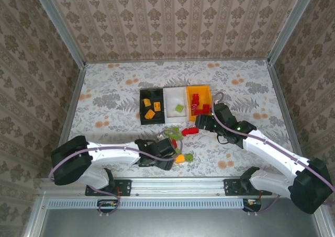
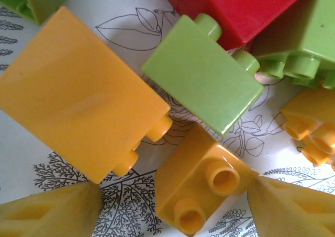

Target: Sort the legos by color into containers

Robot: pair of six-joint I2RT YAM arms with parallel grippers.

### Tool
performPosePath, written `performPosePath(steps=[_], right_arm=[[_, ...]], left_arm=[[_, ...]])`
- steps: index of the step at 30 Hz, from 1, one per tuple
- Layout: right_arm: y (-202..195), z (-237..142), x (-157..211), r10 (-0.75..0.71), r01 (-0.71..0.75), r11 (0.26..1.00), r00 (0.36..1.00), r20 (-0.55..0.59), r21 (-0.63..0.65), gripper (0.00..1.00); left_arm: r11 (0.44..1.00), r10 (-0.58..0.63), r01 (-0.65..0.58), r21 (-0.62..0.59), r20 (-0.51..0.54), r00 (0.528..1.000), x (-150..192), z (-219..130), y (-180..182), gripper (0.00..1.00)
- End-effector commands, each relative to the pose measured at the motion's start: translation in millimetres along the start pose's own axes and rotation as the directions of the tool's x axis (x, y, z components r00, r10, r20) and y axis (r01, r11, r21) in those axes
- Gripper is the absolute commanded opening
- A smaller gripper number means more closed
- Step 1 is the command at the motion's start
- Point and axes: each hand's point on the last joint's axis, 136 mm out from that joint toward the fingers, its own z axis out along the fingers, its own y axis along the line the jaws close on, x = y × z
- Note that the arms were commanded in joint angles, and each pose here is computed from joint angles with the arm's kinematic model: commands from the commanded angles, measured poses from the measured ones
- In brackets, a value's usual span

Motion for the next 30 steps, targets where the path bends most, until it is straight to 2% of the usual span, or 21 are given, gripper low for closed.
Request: performPosePath(steps=[1, 3, 7, 10, 17, 30], right_arm=[[-4.8, -3.6, 0.3, 0.004, -0.004, 1.0, 1.0, 0.008, 0.007, 0.85], [-5.5, -3.6, -0.1, 0.006, -0.006, 1.0, 1.0, 0.01, 0.007, 0.85], [-6.1, -2.9, 0.4, 0.004, -0.004, 1.0, 1.0, 0.006, 0.008, 0.85], [-7.2, -2.6, -0.3, 0.006, -0.006, 1.0, 1.0, 0.008, 0.011, 0.85], [-8.2, -2.6, -0.1, 0.011, -0.011, 1.0, 1.0, 0.007, 0.009, 0.85], [-10.8, -3.7, -0.3, 0.015, -0.015, 1.0, 1.0, 0.01, 0.009, 0.85]], left_arm=[[0.999, 0.033, -0.033, 0.026, 0.002, 0.999, -3.8, 11.5, -12.4, 0.76], [0.999, 0.043, -0.043, 0.03, 0.006, 0.999, -5.8, 12.4, -14.9, 0.75], [0.998, 0.063, -0.064, 0.025, 0.013, 0.998, -10.0, 11.9, -18.7, 0.66], [0.997, 0.074, -0.074, 0.031, 0.01, 0.997, -11.1, 12.7, -22.0, 0.71], [0.994, 0.099, -0.101, 0.034, 0.037, 0.994, -20.0, 10.3, -28.8, 0.74], [0.992, 0.119, -0.124, 0.024, 0.147, 0.982, -35.1, -6.6, -30.1, 0.72]])
